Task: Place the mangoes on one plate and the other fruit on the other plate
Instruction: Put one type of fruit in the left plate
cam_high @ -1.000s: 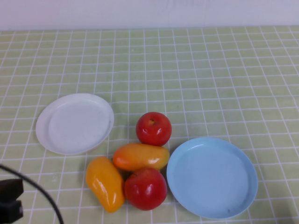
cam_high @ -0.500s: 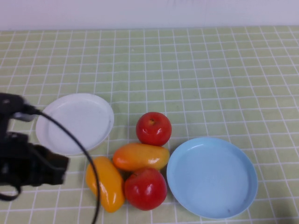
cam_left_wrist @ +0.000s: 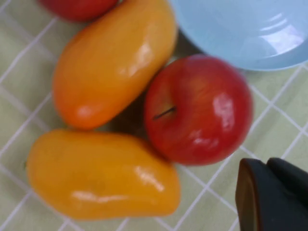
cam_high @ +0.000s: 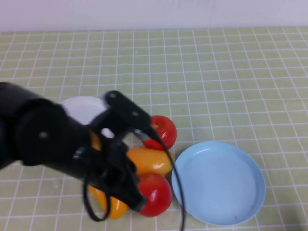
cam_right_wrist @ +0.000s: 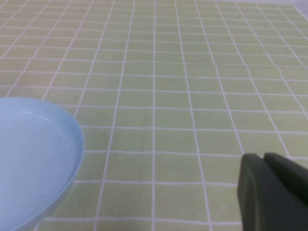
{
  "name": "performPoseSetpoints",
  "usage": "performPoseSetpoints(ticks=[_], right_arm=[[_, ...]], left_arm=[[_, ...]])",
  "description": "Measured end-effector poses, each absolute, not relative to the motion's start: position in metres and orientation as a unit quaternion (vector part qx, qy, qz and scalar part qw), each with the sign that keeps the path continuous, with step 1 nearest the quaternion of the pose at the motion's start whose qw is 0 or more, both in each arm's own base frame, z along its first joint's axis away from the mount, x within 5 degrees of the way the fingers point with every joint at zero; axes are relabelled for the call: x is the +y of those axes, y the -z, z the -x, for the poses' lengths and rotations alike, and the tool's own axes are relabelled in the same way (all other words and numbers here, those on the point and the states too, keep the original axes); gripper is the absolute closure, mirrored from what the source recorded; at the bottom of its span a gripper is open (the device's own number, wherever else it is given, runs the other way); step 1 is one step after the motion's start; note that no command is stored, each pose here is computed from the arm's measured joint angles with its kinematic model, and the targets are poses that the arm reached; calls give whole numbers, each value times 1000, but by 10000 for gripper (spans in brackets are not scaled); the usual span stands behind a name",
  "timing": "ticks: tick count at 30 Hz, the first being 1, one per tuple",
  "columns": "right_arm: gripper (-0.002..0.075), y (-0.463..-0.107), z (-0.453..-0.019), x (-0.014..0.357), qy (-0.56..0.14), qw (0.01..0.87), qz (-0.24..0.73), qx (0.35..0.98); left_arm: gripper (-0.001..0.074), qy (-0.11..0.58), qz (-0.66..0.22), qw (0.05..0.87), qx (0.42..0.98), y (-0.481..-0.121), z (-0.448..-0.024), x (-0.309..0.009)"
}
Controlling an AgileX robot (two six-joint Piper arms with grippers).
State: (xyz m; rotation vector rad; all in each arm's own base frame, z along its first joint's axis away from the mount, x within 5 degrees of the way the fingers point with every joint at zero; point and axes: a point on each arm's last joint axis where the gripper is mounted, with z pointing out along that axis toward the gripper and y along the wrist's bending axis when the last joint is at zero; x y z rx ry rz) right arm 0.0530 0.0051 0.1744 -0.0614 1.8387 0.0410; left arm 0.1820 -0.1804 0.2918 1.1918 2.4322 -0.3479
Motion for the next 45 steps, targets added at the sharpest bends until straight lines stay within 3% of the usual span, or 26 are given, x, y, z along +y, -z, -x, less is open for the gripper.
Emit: performPoseSetpoints(ticks=[9, 12, 14, 19, 22, 30, 45], right_arm=[[742, -174, -53, 5, -18, 606, 27, 795], [741, -174, -53, 5, -18, 606, 27, 795], [742, -174, -53, 5, -18, 606, 27, 795], [742, -174, -53, 5, -18, 606, 27, 795], [742, -174, -53, 5, -18, 606, 27, 795], [741, -174, -53, 5, -18, 606, 27, 795], [741, -174, -53, 5, -18, 606, 27, 795]], left_arm=[[734, 61, -518, 156, 839, -274, -176, -234], [688, 59, -519, 155, 838, -273, -176, -238], [601, 57, -520, 157, 838, -273, -177, -239], [189, 59, -519, 168, 836, -273, -179, -240], [85, 62, -517, 179, 835, -273, -181, -242], [66, 16, -534, 181, 826, -261, -186, -248], [66, 7, -538, 159, 828, -242, -185, -259]])
